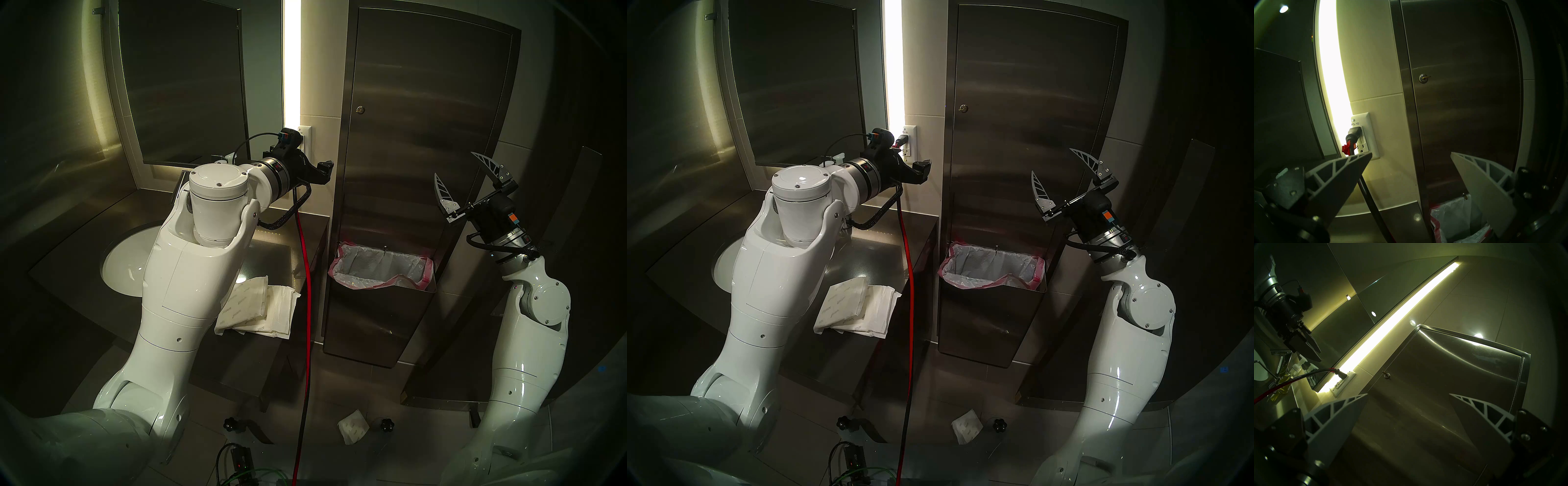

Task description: Twist key and open towel dispenser

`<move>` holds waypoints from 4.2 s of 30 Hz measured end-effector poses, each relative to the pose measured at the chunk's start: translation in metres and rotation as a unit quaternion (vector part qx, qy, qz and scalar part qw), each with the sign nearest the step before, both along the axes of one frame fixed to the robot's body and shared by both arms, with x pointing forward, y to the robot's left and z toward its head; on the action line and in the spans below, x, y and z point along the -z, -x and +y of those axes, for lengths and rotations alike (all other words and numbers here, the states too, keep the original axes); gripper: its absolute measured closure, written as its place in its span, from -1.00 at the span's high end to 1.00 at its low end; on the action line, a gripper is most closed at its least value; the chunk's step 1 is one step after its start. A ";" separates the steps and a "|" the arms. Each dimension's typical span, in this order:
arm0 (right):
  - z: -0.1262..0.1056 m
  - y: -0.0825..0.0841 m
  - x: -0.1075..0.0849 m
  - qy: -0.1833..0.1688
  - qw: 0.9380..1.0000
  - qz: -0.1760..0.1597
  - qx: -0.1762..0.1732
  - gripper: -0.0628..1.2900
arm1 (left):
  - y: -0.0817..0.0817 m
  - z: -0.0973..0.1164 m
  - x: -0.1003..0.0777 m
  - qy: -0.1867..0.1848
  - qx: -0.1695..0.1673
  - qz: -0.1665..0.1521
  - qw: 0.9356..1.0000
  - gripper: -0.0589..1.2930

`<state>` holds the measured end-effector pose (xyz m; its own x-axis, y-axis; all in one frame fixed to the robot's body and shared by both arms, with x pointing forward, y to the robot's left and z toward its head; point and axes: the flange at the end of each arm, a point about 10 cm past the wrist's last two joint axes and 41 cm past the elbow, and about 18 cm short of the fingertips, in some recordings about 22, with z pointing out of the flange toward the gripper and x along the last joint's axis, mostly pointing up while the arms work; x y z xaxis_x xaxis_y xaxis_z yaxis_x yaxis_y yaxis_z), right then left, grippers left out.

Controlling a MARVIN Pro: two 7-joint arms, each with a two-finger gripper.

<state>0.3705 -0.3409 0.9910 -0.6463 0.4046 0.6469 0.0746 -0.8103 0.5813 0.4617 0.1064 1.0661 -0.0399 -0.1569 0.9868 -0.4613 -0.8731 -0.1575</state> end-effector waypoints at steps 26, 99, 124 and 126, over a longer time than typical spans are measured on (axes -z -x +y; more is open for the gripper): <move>0.057 -0.037 -0.006 0.010 0.998 -0.018 -0.056 0.92 | 0.000 0.000 0.001 0.000 0.000 0.001 1.000 0.95; 0.175 -0.144 -0.070 0.285 0.952 -0.095 0.054 0.92 | 0.000 0.000 0.002 0.000 0.001 0.002 1.000 0.95; 0.187 -0.149 -0.051 0.238 0.940 -0.135 0.205 0.92 | 0.000 0.000 0.002 0.000 0.001 0.002 1.000 0.95; 0.191 -0.152 -0.050 0.230 0.939 -0.137 0.215 0.92 | 0.000 0.000 0.002 0.000 0.001 0.002 1.000 0.95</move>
